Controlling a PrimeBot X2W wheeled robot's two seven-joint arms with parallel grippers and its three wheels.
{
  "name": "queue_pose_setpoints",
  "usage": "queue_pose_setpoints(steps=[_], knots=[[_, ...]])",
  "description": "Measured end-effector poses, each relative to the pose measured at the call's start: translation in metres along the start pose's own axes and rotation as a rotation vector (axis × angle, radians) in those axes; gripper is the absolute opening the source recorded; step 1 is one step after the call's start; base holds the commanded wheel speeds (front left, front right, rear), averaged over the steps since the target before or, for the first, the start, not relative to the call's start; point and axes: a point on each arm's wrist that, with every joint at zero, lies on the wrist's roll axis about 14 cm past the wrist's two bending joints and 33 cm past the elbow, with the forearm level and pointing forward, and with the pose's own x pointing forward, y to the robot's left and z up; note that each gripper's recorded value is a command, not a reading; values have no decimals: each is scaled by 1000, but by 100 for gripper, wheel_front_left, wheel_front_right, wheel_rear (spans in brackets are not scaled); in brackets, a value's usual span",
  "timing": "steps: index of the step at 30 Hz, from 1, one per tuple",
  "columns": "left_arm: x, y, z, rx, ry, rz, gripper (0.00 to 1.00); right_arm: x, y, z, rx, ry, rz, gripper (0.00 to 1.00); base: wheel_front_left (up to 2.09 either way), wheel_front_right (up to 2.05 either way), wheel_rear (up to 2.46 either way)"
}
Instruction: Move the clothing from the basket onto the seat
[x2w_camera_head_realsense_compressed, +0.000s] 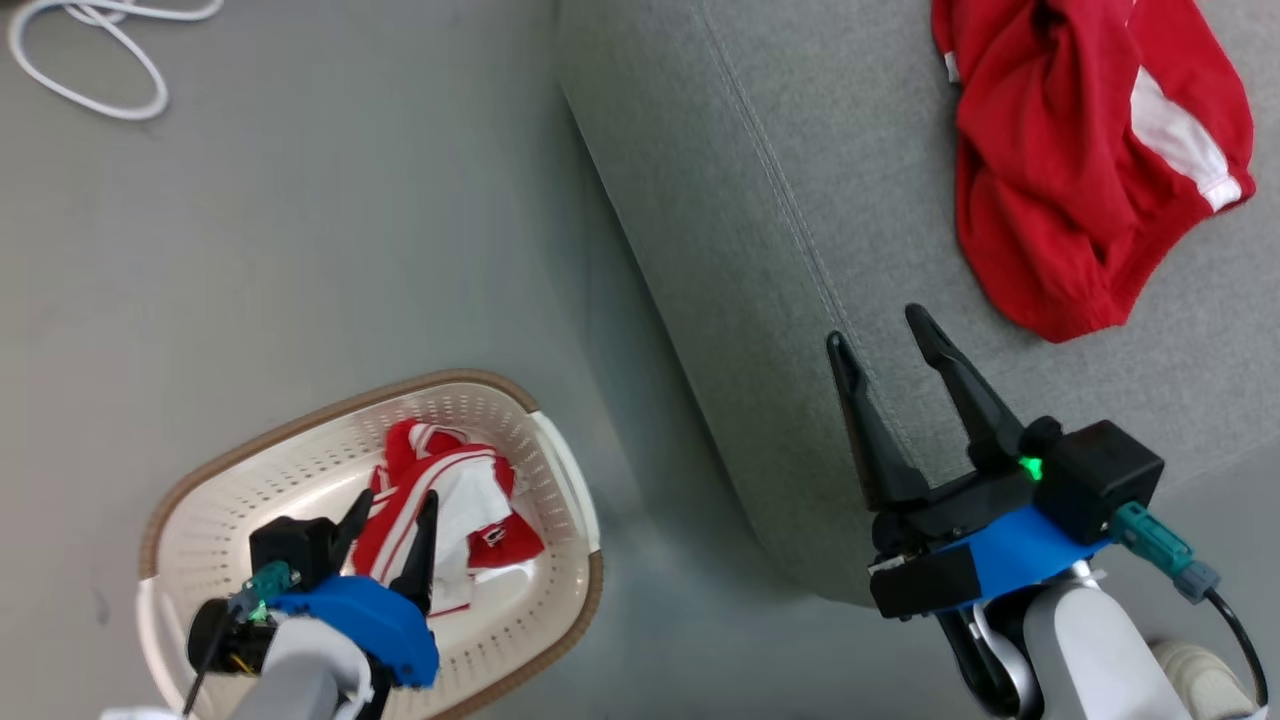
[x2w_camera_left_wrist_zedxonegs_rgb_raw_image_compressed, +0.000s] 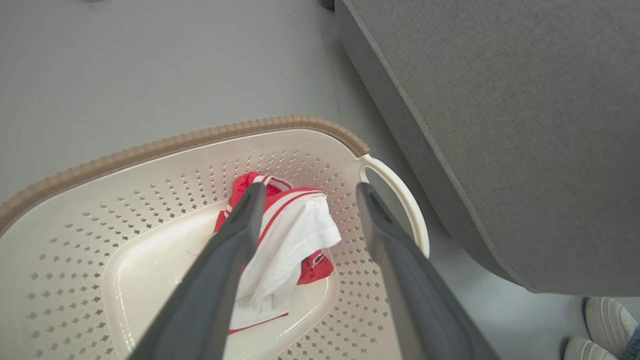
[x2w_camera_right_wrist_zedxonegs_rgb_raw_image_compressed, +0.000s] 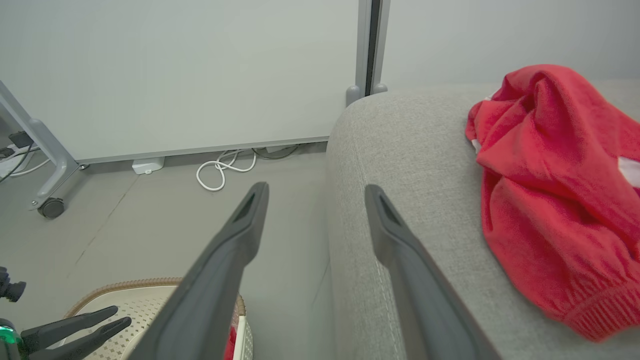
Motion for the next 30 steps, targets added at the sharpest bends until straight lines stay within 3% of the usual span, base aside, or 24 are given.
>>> queue_pose_setpoints(steps=[13,19,30], knots=[[65,16,-62,38,282,-56,100,26,2,-45,3,82,16,100,0,0,0],[87,29,-79,78,339,-66,100,42,9,-63,3,104,45,100,0,0,0],[92,34,-109,80,468,-53,100,52,14,-87,17,143,61,100,0,0,0]])
